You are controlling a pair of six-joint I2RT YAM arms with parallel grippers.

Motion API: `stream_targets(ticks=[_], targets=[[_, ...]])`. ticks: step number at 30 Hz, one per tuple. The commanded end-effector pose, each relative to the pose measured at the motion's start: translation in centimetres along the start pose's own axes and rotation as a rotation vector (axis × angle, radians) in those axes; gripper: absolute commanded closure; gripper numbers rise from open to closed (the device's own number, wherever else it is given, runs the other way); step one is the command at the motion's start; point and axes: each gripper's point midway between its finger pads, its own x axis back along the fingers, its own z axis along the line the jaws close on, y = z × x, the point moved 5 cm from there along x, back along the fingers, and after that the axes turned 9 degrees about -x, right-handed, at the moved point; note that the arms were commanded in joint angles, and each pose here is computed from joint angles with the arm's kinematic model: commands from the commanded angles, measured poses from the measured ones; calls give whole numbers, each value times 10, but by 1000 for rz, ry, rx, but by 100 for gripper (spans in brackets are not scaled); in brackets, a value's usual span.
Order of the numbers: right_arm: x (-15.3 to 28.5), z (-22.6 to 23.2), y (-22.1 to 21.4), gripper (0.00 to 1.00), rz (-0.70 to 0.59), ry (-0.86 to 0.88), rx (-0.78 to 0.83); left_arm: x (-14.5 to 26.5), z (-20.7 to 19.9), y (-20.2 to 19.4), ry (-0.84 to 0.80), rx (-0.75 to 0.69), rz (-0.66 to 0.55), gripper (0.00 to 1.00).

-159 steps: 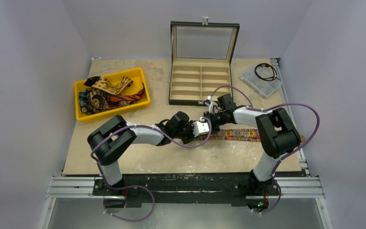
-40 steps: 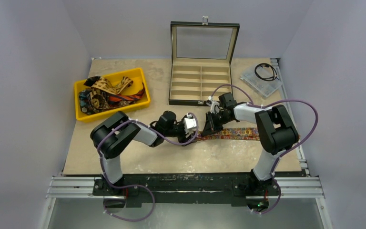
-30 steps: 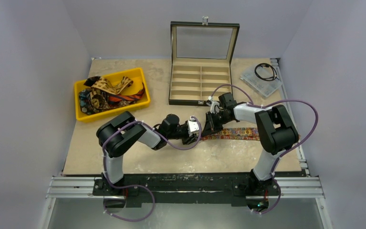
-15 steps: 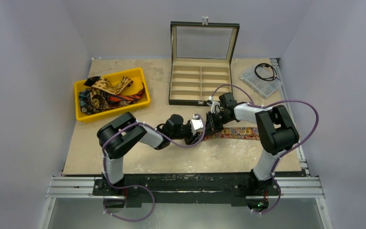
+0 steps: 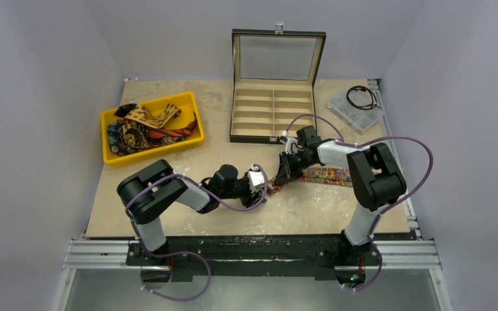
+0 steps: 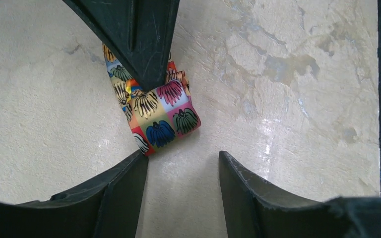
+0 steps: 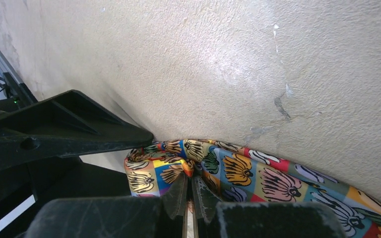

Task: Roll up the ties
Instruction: Roll the tie at the center of the board.

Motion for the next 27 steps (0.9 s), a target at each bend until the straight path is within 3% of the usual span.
stream_targets(ticks=[1, 7, 11, 16, 22, 27], targets=[[-5, -29, -4, 100, -25, -167, 62, 2, 0, 2, -8, -71, 11, 42], [-6, -18, -4, 100, -41, -103, 36, -13, 24, 30, 74, -27, 19, 31], [-10, -6, -7, 100, -30, -46, -18, -16, 26, 34, 56, -9, 30, 32], [-13, 6, -7, 100, -32, 30, -91, -16, 13, 15, -98, -53, 89, 36], [-11, 15, -9, 100, -41, 76, -92, -9, 26, -12, -84, -77, 217, 52], [-7, 21, -9, 99, -62, 95, -57, 1, 35, -19, -93, -89, 235, 67]])
